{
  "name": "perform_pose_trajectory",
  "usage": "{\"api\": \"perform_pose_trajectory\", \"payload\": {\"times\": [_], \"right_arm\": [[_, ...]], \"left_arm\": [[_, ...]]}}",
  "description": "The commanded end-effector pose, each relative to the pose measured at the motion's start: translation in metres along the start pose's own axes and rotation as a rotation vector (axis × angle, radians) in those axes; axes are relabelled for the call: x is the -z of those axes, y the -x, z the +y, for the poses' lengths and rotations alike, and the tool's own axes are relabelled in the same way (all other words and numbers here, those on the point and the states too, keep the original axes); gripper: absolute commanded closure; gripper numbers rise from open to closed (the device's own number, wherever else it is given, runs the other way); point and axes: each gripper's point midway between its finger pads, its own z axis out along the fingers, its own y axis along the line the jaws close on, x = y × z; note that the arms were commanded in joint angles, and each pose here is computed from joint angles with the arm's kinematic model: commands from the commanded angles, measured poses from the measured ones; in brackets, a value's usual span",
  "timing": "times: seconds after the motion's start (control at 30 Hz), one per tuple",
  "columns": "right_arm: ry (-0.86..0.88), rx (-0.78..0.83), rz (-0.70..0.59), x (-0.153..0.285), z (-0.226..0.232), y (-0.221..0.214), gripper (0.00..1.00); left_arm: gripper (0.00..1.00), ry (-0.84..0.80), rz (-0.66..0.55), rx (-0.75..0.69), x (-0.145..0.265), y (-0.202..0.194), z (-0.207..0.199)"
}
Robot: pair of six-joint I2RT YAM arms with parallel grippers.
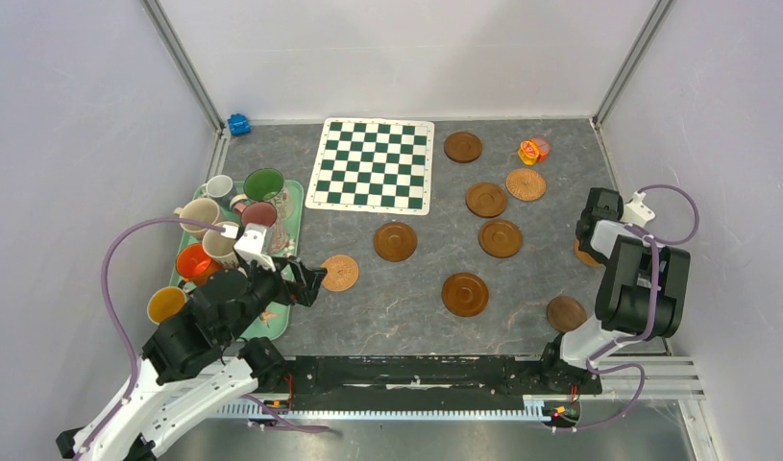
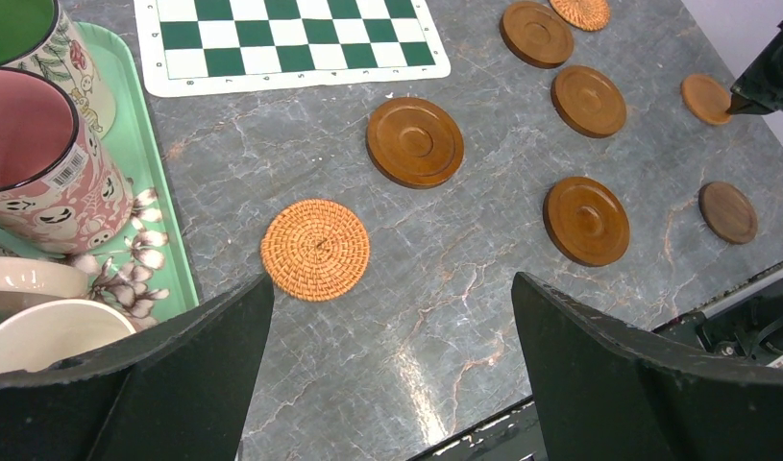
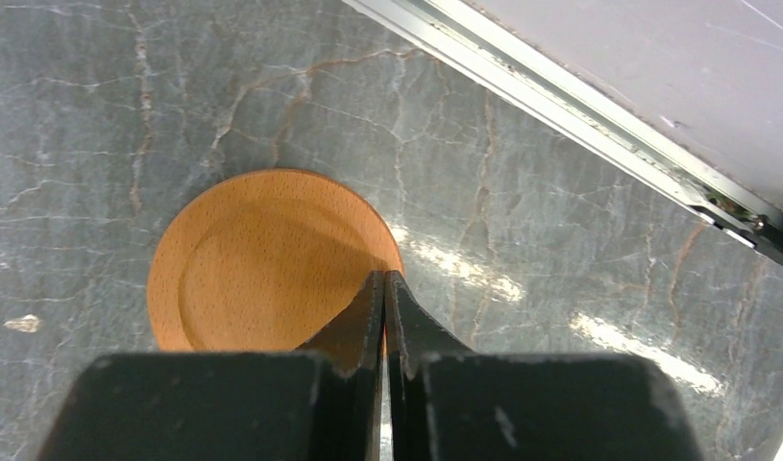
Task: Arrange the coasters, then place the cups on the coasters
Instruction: Move the coaster to the corner of the board.
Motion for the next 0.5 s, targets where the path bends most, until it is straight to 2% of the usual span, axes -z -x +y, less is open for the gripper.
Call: {"api": "perform_pose_trajectory", "payload": {"times": [0.0,0.33,0.47], "right_arm": [[-0.159,0.116,0.155,0.002,-0.050,-0.055,1.00],[-0.007,0.101,0.053,0.027,-0.017,0.002,1.00],[0.072,0.103,0.055,0.038,0.000,0.008,1.00]], "left_arm": [[0.00,-0.011,-0.020,-0.003,-0.003,0.006,-0.004],[0.00,-0.027,-0.017,-0.002,-0.002,0.005,-0.006],[0.00,-0.027,-0.024,0.001,-0.001,0.007,-0.006]]}}
